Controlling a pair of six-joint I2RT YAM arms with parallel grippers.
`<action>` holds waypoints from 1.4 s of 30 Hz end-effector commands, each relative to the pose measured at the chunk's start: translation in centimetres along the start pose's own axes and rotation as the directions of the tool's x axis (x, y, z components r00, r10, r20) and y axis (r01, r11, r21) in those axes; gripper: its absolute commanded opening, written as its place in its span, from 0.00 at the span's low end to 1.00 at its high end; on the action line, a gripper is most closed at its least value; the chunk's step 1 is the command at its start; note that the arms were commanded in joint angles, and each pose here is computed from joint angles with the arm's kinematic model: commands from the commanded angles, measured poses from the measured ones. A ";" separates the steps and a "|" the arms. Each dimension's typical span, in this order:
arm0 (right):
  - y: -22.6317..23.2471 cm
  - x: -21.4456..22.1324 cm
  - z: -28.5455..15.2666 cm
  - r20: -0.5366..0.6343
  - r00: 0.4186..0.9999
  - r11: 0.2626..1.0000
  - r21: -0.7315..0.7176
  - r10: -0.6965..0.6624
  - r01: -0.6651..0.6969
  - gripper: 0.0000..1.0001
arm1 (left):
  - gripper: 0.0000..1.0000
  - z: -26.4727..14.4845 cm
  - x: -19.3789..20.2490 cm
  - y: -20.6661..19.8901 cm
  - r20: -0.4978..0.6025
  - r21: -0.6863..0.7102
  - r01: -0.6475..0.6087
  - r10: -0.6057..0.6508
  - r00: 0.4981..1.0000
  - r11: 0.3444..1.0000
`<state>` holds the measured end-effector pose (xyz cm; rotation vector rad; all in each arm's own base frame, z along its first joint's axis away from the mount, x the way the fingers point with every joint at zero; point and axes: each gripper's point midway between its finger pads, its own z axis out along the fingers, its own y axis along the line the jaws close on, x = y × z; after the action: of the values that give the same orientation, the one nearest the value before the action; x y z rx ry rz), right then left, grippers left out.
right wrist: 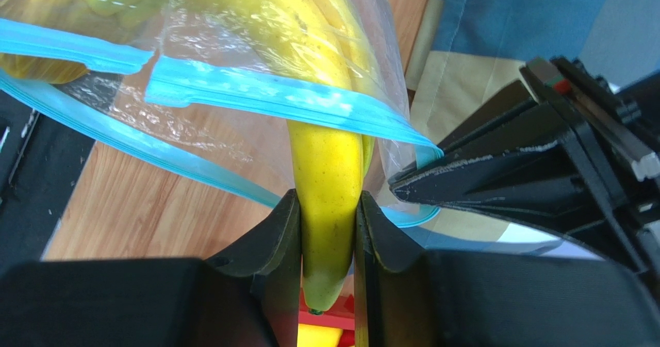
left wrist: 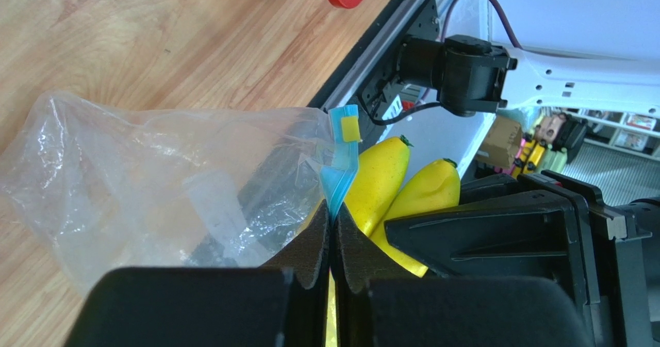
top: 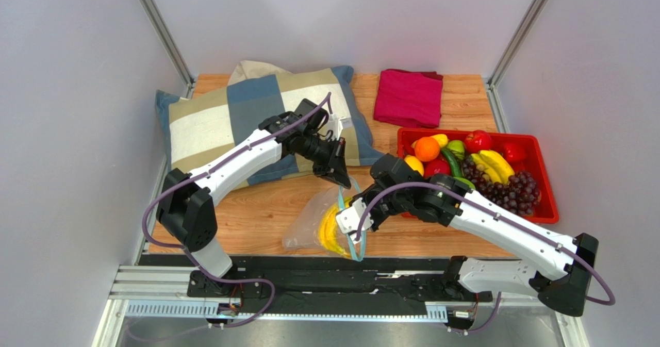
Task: Place the food in the zip-top bag and seal the zipper
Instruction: Place the fake fruit in the zipper food storage bag, then adjust the zipper food storage bag at the center of the board.
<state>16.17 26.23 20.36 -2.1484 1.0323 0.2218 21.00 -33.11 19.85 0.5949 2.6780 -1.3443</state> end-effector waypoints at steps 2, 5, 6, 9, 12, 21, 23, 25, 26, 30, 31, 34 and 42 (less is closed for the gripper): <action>0.7 -2.5 -1.7 0.065 0.978 0.977 -0.070 -0.197 0.201 0.01 | 0.00 -0.9 -1.5 -2.1 0.077 0.081 -0.082 0.075 0.994 0.993; 1.9 -2.9 -1.0 0.067 0.978 0.968 -0.141 -0.199 0.207 0.02 | 0.00 -1.1 -2.3 -2.8 0.109 0.102 -0.101 0.090 0.990 0.990; 1.8 -3.3 -0.9 0.070 0.980 0.968 -0.153 -0.189 0.197 0.02 | 0.00 -1.3 -2.4 -3.2 0.115 0.115 -0.109 0.096 0.989 0.987; 1.5 -2.9 0.0 0.021 0.992 0.971 -0.207 -0.121 0.122 0.02 | 0.00 -1.4 -2.3 -3.6 0.120 0.133 -0.125 0.109 0.987 0.983; 0.9 -1.6 0.6 -0.074 0.995 0.978 -0.203 -0.072 0.055 0.05 | 0.00 -1.7 -1.9 -3.6 0.128 0.144 -0.138 0.120 0.985 0.980; -3.7 -1.4 -2.2 -0.080 0.985 0.979 0.146 0.154 -0.142 0.68 | 0.00 -3.3 -2.9 -3.7 0.230 0.208 -0.196 0.147 0.962 0.958; -4.2 -0.7 -3.4 -0.065 0.967 0.952 0.204 0.246 -0.229 0.76 | 0.00 -3.7 -3.2 -3.6 0.241 0.221 -0.199 0.144 0.960 0.955; -4.0 -0.2 -4.6 -0.016 0.921 0.896 0.239 0.388 -0.373 0.79 | 0.00 -3.8 -3.4 -3.6 0.254 0.233 -0.208 0.147 0.956 0.950; -4.2 1.2 -5.1 -0.009 0.885 0.853 0.270 0.466 -0.446 0.79 | 0.00 -3.8 -3.5 -3.4 0.256 0.232 -0.205 0.144 0.956 0.951; -3.1 4.2 -6.3 0.088 0.669 0.630 0.262 0.738 -0.731 0.78 | 0.00 -3.9 -3.6 -3.2 0.249 0.238 -0.201 0.140 0.958 0.950; -2.4 4.6 -6.3 0.095 0.603 0.569 0.241 0.792 -0.786 0.76 | 0.00 -3.8 -3.6 -3.1 0.249 0.237 -0.199 0.139 0.959 0.951; -1.1 5.5 -5.7 0.106 0.423 0.407 0.144 0.900 -0.902 0.73 | 0.00 -4.1 -3.9 -3.1 0.255 0.235 -0.196 0.134 0.957 0.952; 1.0 3.3 -1.9 0.145 0.190 0.209 -0.133 0.971 -0.969 0.73 | 0.00 -4.3 -4.0 -2.7 0.238 0.208 -0.169 0.118 0.964 0.963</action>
<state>19.03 19.56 18.95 -1.1673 2.1660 0.7220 23.89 -32.56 23.24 0.5675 2.3401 -1.5747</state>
